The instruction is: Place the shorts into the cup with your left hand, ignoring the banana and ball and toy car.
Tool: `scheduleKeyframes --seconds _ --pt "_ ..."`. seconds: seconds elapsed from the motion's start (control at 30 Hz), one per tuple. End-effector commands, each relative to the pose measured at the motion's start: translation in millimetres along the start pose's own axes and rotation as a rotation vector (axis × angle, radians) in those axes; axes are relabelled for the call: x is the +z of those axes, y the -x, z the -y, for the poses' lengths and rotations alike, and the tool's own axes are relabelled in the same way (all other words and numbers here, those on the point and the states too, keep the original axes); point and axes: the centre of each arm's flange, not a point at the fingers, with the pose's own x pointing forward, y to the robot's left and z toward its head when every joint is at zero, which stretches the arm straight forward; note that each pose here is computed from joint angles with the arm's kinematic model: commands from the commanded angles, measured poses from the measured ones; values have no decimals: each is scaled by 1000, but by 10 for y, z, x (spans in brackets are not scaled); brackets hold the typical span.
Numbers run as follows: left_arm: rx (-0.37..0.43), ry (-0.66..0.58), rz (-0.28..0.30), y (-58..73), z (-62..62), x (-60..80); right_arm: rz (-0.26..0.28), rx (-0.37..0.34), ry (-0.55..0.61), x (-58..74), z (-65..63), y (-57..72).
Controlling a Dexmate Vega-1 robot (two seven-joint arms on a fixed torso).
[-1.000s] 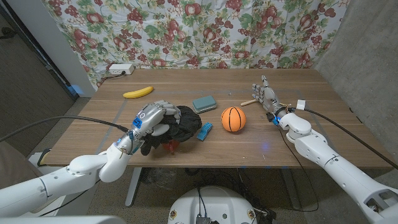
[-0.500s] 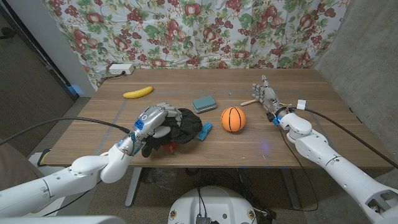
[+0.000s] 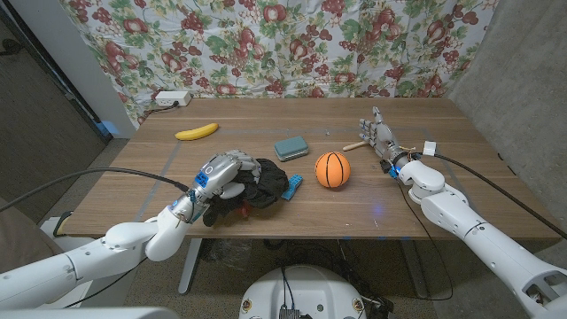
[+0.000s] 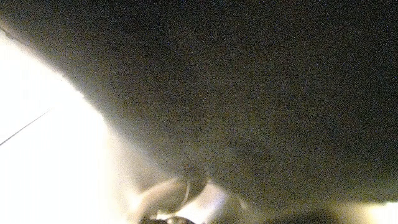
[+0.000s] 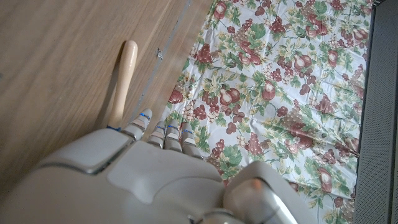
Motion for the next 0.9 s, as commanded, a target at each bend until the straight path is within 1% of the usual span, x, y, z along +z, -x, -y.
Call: scheduleKeyframes --seconds 0.03,0.37,0.6,0.9 --pt "-15 6 5 -1 48 5 -2 3 4 3 -17 16" --pt "-44 21 23 10 92 66 0 0 5 7 -17 52" --pt "-54 4 8 56 85 52 -1 -4 7 4 -10 90" --pt "-64 7 -20 94 99 53 -2 0 9 16 -16 100"
